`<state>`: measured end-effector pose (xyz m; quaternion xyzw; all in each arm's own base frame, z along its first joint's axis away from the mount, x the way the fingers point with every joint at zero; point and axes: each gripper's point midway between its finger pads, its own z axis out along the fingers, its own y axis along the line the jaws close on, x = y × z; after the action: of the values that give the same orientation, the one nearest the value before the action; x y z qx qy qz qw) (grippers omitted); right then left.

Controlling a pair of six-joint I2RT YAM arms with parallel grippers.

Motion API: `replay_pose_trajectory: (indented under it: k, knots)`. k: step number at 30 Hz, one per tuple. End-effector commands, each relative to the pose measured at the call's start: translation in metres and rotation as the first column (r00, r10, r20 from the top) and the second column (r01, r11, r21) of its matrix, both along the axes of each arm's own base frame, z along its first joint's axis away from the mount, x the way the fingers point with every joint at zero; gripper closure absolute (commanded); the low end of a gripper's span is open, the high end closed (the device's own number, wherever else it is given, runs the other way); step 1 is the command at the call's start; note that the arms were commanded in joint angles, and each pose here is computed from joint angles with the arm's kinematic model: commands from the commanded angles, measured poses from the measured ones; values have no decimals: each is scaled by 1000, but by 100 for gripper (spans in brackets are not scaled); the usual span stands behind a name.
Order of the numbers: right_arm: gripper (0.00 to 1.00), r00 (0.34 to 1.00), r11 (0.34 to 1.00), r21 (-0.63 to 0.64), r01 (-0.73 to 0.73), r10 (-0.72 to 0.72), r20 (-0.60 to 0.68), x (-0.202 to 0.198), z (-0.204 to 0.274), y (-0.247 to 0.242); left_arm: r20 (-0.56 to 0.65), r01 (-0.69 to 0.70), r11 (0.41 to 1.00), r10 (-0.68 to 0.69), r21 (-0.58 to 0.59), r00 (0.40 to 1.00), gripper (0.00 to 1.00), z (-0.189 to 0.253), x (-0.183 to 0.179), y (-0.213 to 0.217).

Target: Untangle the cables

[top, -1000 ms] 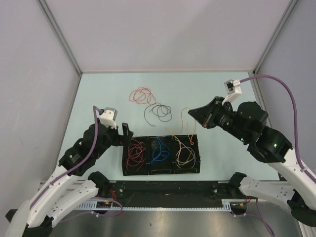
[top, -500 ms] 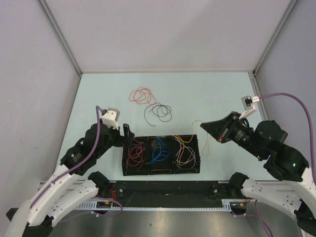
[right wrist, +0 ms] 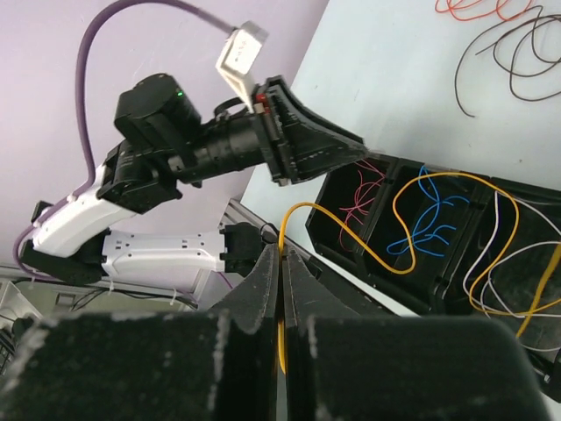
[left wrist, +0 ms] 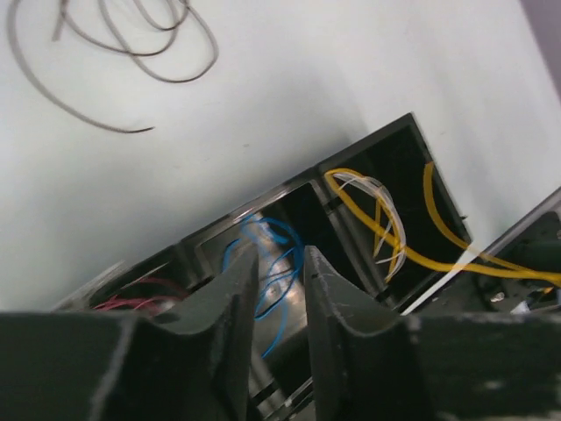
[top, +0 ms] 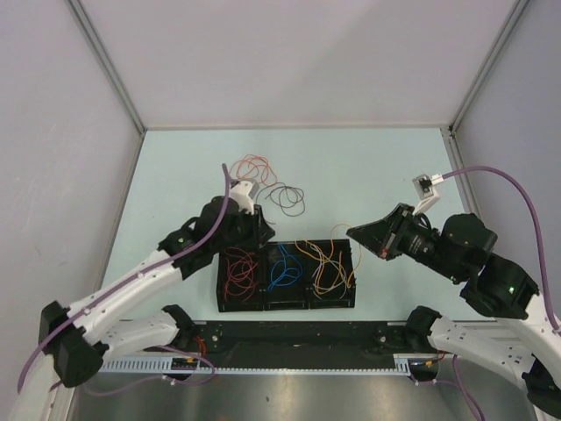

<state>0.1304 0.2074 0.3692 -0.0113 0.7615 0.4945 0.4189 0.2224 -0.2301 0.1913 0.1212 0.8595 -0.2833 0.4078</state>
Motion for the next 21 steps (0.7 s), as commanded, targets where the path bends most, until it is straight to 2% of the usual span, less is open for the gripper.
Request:
replay_pose_trajectory:
  k: [1,3,11,16,21]
  knots:
    - [100,1000,1000,31,-1,0,25,-4,10,-4,16,30,988,-28,-154,999,72,31,11,-49]
    - [100,1000,1000,27,-4,4,24,-5,9,-4,8,54,981,-54,-187,999,75,35,8,-67]
    - [100,999,1000,30,-4,3,36,-6,11,-6,-51,131,983,-139,-130,989,77,13,-5,-117]
    - [100,999,999,26,26,-27,38,-4,10,-12,-69,128,987,-135,-97,989,78,0,-11,-118]
    - [100,998,998,38,42,-44,55,-2,15,-15,-103,134,984,-146,-114,984,80,-12,-26,-123]
